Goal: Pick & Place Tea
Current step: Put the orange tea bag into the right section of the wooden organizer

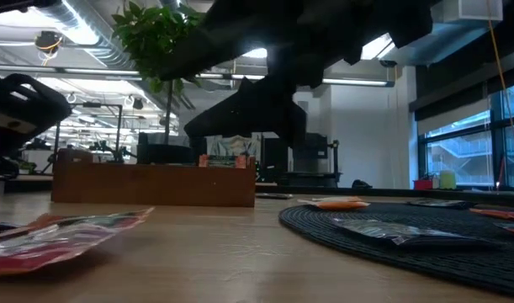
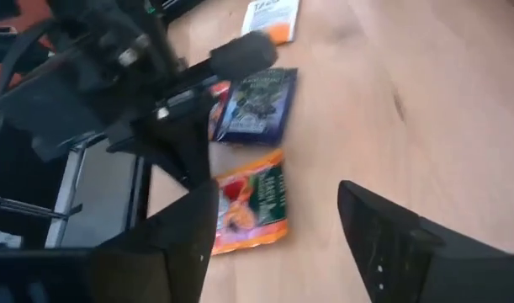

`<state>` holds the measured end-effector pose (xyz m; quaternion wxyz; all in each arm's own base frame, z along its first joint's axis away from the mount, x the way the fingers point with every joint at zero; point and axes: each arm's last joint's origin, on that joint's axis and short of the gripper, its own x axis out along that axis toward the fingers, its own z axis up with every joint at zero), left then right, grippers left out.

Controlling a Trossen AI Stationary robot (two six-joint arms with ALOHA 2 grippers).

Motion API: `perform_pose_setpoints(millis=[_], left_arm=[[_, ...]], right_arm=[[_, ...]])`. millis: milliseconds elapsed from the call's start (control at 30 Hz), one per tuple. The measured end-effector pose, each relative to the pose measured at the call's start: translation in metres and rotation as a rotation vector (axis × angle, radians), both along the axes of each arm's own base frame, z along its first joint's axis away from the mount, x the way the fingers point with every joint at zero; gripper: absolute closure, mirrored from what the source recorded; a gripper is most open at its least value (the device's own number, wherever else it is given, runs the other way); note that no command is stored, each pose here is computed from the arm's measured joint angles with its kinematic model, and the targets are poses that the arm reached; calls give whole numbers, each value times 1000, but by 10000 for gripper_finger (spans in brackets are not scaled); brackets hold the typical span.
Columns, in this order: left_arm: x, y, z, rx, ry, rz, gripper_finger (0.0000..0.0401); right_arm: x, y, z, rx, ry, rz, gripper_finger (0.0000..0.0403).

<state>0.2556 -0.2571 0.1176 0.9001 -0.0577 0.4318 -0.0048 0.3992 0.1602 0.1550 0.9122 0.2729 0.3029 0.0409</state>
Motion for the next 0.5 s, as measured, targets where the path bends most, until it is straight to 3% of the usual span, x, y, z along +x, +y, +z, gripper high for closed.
perform_pose_setpoints(millis=[100,300,500], left_arm=[[2,2,0,15,-5,-14,393],[7,6,0,31,-6,-27,388],[13,12,0,40,-8,-16,394]], right_arm=[[2,-1,-10,122,83,11,154],[8,-11,-34,196,157,-38,168],[13,-16,-50,258,196,-5,177]])
